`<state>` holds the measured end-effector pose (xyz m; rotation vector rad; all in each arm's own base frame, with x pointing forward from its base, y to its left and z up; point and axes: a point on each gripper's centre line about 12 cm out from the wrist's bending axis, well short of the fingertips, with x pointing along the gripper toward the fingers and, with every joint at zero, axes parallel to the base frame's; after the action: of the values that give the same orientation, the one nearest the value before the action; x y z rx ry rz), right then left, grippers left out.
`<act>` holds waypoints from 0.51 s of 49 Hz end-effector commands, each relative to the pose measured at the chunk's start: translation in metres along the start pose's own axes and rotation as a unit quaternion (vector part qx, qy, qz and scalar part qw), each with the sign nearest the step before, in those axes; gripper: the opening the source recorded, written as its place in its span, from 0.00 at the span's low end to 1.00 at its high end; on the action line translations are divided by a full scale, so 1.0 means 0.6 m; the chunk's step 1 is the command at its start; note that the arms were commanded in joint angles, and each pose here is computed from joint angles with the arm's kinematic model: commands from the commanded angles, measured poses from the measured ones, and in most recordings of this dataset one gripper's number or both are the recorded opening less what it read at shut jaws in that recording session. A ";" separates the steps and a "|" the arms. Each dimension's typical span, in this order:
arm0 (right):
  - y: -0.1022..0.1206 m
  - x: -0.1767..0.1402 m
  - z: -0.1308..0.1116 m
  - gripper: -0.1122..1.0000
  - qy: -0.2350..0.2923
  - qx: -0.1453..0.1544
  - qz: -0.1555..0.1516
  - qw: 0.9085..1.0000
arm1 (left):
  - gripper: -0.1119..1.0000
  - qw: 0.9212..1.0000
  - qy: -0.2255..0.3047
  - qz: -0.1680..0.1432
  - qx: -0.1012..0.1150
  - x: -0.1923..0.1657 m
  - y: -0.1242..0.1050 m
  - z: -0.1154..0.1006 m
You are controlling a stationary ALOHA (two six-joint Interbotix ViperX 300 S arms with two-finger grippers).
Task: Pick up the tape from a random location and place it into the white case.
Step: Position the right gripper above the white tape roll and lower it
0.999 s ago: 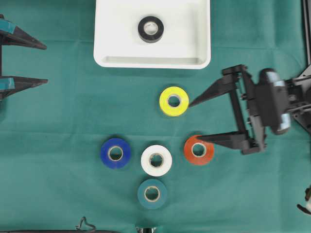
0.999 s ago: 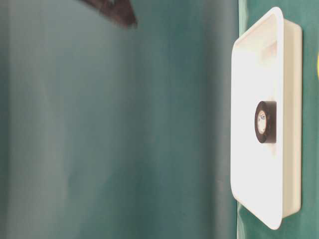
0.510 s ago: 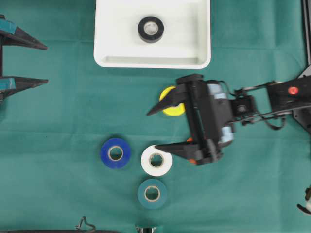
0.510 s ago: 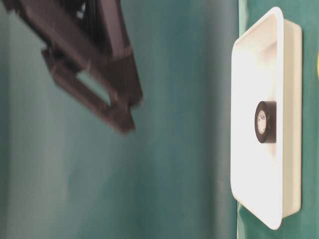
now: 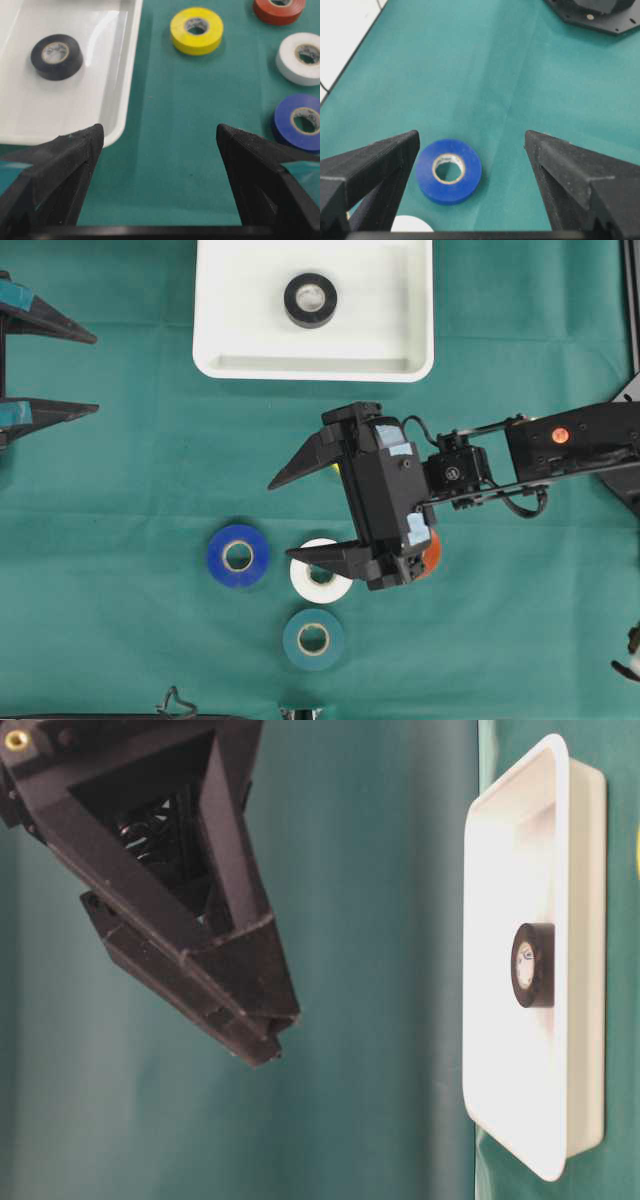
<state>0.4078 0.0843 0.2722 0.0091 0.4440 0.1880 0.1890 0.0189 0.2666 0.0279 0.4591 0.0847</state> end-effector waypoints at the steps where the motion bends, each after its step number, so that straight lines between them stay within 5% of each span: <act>1: 0.004 -0.008 0.026 0.93 -0.021 0.001 0.003 1.000 | 0.97 1.000 -0.005 0.001 -0.003 0.000 0.001 0.008; 25: 0.006 -0.005 0.028 0.93 0.057 0.036 -0.002 0.998 | 0.97 1.000 -0.005 0.001 -0.003 0.000 0.001 0.008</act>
<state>0.4089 0.0859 0.2755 0.0486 0.5604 0.1715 0.1890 0.0188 0.2665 0.0263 0.4605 0.0844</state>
